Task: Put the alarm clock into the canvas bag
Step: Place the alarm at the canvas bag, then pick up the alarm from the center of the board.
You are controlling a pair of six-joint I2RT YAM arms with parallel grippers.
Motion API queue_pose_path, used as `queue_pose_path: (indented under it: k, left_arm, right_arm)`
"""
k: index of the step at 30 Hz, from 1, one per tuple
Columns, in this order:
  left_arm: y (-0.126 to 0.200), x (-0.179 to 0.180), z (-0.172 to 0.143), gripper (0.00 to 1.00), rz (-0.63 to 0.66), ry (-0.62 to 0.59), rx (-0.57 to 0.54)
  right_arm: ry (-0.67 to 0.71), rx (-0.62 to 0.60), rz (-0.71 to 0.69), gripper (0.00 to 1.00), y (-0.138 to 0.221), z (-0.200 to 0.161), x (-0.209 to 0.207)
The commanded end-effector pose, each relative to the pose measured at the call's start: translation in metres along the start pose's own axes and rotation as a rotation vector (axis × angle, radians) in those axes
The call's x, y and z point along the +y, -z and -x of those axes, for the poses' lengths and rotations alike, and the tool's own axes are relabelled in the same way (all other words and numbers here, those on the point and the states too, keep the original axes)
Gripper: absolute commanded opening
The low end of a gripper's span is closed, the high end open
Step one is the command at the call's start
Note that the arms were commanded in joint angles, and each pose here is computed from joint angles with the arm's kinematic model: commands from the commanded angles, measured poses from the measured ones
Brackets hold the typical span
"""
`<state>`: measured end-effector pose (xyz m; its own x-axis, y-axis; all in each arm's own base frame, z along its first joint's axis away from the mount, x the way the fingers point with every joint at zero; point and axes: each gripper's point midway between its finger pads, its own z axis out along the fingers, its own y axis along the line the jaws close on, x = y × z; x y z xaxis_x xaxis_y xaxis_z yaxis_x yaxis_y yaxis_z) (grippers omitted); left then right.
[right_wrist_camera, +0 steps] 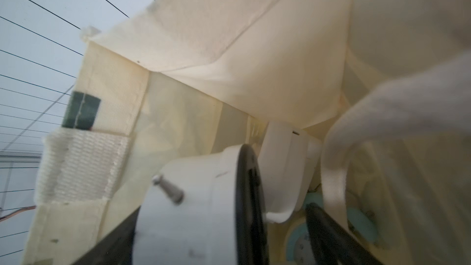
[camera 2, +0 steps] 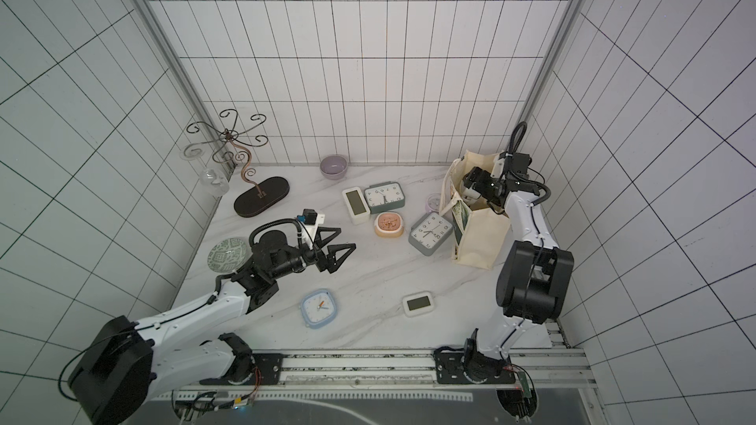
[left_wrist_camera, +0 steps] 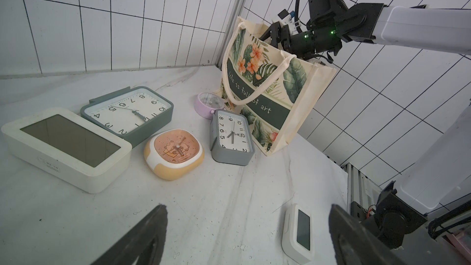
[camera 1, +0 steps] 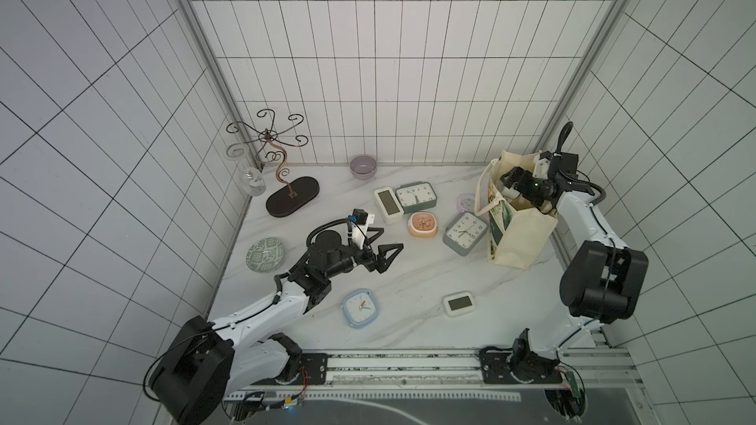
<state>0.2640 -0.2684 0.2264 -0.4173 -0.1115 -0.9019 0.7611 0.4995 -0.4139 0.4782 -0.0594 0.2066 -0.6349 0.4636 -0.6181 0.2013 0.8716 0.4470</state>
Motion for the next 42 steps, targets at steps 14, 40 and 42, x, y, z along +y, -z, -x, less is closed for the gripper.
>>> queue_pose_path:
  k: [14, 40, 42]
  left_arm:
    - [0.009, 0.024, 0.023, 0.96, 0.203, 0.08, -0.017]
    - [0.117, 0.04, -0.102, 0.96, 0.597, 0.586, 0.497]
    - [0.125, 0.042, -0.119, 0.95, 0.622, 0.658, 0.539]
  right_arm:
    - [0.357, -0.497, -0.08, 1.0, 0.182, 0.055, 0.099]
    - [0.593, 0.457, 0.747, 0.85, 0.109, -0.333, 0.229]
    - [0.528, 0.505, 0.769, 0.83, 0.107, -0.346, 0.226]
